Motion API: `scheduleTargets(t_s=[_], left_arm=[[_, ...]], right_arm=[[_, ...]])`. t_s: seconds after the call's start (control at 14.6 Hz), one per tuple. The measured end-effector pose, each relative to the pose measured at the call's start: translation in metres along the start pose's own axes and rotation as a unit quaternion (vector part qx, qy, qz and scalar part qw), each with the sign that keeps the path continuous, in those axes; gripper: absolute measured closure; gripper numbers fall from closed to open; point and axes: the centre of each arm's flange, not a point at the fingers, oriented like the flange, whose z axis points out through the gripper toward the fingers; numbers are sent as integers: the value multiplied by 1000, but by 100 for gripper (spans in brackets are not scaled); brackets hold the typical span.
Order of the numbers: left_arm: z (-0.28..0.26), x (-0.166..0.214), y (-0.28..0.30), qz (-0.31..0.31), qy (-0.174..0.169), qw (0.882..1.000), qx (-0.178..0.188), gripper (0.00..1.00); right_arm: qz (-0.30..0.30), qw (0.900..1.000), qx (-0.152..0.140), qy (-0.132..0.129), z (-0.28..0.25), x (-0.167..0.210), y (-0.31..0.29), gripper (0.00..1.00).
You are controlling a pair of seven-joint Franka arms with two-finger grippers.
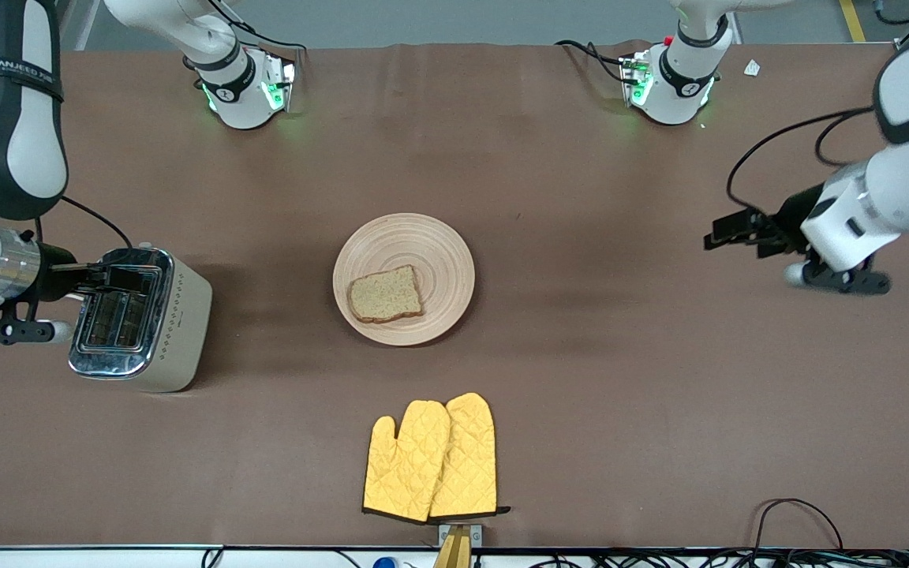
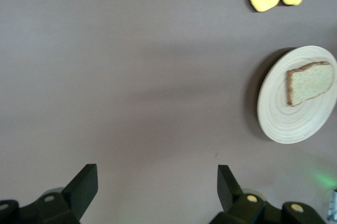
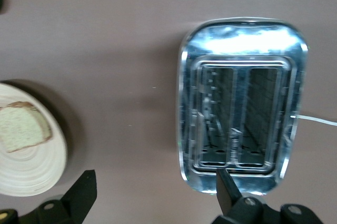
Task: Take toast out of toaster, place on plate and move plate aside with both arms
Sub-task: 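Withdraw the right gripper while the left gripper reaches the plate rim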
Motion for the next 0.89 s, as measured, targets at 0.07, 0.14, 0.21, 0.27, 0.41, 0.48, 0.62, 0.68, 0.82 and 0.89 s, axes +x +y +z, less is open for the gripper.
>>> scheduleTargets(t_s=[0.07,0.14,0.21,0.27,0.41,0.48,0.62,0.68,0.82,0.89], left_arm=[[21,11,-4,9,-1,1000,-22,0],[43,21,-6,21,-2,999,-41,0],[67,29,-6,36,-2,998,-58,0],[91,37,-1,49,-2,996,-73,0],[144,47,14,62,0,992,-111,0],[171,50,25,64,3,988,-138,0],[218,54,45,57,8,979,-194,2],[240,55,53,54,6,975,-217,2],[280,53,62,58,-1,965,-254,8],[300,52,64,63,-1,959,-275,15]], right_arm=[[7,1000,-11,0,-1,0,10,0],[16,1000,-17,1,-2,-1,23,0],[28,999,-19,3,-5,-2,41,0],[35,999,-18,6,-8,-3,60,0],[41,999,-15,11,-14,-8,98,0],[43,999,-14,13,-15,-9,110,0],[39,999,-12,13,-16,-9,111,0],[30,999,-12,13,-15,-7,100,0],[-7,1000,-10,11,-11,0,57,0],[-31,999,-9,9,-8,3,29,0]])
